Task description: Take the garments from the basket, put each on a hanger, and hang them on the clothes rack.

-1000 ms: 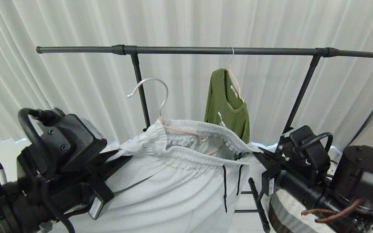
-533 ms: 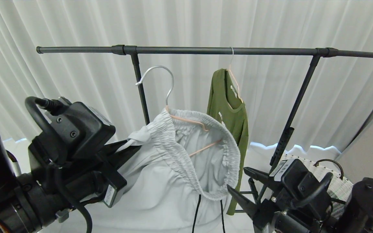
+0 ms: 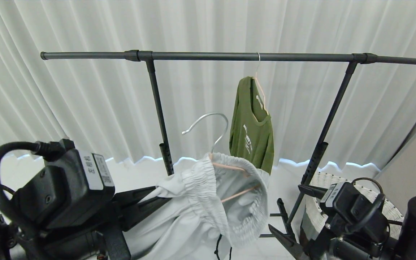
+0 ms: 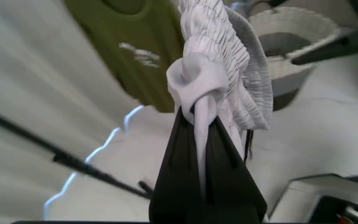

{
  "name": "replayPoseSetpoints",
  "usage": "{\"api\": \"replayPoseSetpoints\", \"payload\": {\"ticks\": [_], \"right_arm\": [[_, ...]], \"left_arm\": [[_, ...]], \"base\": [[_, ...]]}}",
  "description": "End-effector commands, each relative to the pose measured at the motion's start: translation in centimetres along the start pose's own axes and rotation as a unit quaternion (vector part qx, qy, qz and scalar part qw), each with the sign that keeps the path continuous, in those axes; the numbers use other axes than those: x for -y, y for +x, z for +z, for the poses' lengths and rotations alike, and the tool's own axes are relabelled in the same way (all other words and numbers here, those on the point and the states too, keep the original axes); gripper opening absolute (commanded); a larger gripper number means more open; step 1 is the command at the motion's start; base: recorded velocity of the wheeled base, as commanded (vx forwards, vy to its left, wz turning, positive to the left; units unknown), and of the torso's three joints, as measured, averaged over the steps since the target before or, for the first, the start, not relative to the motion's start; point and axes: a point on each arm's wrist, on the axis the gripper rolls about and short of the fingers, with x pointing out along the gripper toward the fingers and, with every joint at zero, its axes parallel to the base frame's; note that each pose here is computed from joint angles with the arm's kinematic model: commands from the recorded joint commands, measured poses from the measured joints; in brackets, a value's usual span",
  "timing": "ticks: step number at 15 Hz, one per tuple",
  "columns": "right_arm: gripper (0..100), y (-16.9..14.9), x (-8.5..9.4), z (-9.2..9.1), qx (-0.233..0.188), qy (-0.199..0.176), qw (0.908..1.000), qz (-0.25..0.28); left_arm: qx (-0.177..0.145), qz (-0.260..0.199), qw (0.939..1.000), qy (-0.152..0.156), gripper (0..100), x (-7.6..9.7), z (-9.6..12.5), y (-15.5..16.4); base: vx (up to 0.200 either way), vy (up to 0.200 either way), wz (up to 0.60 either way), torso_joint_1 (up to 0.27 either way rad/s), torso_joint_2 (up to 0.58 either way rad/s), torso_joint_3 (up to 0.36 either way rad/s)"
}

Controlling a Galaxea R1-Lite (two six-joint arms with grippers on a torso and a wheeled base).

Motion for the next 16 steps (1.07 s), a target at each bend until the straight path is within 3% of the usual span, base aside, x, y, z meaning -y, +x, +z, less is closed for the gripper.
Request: {"api": "replayPoseSetpoints", "payload": {"ticks": [1, 4, 6, 12, 16], "right_arm": [[100, -1.9, 1.7, 2.2, 0.026, 0.004, 0.9996, 0.009], [100, -2.8, 2.5, 5.4, 0.011, 0.0, 0.9965, 0.082], [100, -2.7, 2.8, 6.8, 0.009, -0.025, 0.9928, 0.117], [100, -0.9, 3.0, 8.3, 0.013, -0.088, 0.9808, 0.173], [100, 0.0, 3.0, 9.3, 0.02, -0.102, 0.9776, 0.183]], "left_arm": [[0.009, -0.013, 0.9999, 0.002, 0, 0.3, -0.2, -0.6], [0.027, -0.045, 0.9985, 0.017, 0, 0.5, 0.1, -0.5], [0.037, -0.063, 0.9965, 0.042, 0, 0.7, 0.1, -0.5], [0.053, -0.064, 0.9954, 0.048, 0, 0.3, 1.2, -0.1], [0.068, -0.069, 0.994, 0.052, 0, 0.2, 2.2, 0.9]], "base": [[0.0, 0.0, 0.0, 0.0, 0.0, 0.0], [0.0, 0.0, 0.0, 0.0, 0.0, 0.0], [0.0, 0.0, 0.0, 0.0, 0.0, 0.0], [0.0, 0.0, 0.0, 0.0, 0.0, 0.0], [0.0, 0.0, 0.0, 0.0, 0.0, 0.0]]}}
